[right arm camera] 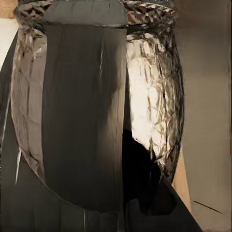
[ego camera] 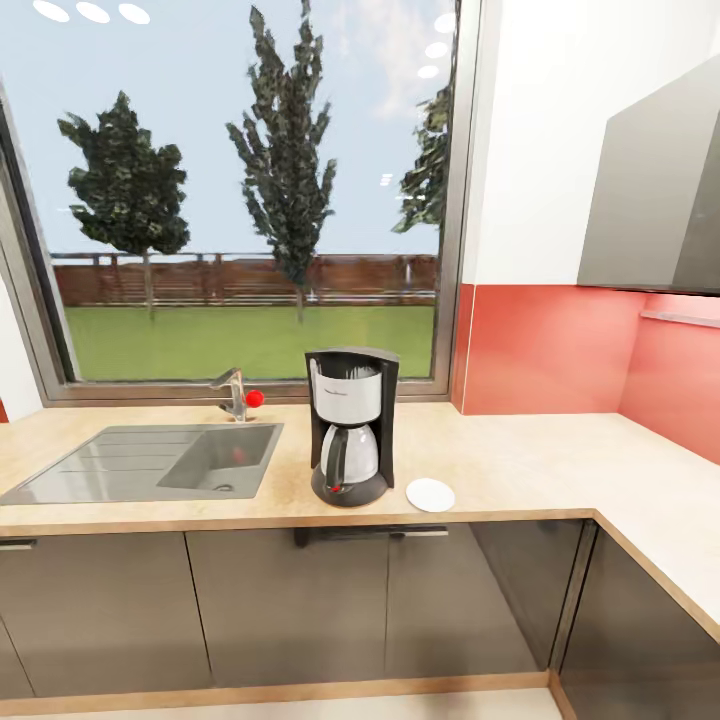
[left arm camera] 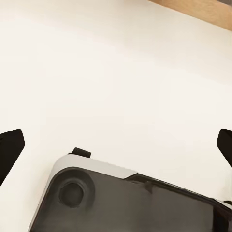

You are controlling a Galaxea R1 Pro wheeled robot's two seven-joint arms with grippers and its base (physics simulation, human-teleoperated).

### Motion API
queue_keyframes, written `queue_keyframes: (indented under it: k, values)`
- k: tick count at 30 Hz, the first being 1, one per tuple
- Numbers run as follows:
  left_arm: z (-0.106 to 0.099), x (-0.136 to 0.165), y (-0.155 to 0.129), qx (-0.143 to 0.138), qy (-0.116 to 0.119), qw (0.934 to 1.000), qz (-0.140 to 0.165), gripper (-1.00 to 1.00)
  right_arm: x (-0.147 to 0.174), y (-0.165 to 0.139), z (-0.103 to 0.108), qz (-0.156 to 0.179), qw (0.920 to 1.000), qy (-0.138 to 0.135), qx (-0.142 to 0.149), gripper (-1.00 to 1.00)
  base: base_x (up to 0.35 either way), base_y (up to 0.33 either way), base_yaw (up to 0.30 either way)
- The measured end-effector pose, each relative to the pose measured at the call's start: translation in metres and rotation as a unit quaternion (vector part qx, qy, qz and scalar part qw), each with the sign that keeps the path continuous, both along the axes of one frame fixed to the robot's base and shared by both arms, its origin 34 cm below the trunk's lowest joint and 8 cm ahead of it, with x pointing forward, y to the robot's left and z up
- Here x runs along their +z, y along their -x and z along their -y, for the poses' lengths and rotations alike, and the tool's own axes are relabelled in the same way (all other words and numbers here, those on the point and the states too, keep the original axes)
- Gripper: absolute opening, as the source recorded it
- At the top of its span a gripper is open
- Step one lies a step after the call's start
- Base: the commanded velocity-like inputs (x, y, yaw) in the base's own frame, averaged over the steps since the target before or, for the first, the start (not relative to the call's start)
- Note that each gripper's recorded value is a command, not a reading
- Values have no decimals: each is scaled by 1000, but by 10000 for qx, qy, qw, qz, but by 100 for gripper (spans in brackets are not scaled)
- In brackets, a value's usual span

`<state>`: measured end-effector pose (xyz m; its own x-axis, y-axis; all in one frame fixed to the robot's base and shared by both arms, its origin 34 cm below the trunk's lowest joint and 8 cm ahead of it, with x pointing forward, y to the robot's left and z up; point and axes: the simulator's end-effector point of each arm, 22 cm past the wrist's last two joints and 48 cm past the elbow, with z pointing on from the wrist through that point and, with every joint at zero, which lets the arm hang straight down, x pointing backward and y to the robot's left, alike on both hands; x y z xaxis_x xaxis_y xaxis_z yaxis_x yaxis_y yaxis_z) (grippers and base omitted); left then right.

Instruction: Set up a coffee station on the kitchen countertop: keep the coffee maker on the countertop, move the bottle of coffee from the kitchen shelf to the counter next to the coffee maker, place a paper coffee filter on top of the coffee maker, put the saucer next to the coffee maker with the coffee cup on the saucer, and place the electric kettle next to the coffee maker.

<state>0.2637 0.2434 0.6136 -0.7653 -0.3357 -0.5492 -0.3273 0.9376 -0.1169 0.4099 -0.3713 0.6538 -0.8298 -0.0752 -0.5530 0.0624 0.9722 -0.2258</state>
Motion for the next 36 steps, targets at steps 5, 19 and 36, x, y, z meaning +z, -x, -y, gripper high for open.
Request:
queue_keyframes:
  k: [5, 19, 36]
  values:
    - [2, 0, 0, -72, 0, 10000, 0, 100, 15, -33, -22, 377, 9993, -6, 33, -100, 0, 0, 0]
    - [4, -3, 5, -81, 31, 9999, -103, 100, 135, -171, -29, 1823, 9831, 143, 64, -100, 0, 0, 0]
    - [10, -7, 10, -169, 138, 9994, -276, 100, 232, -195, -102, 1564, 9751, -1062, 1160, -100, 0, 0, 0]
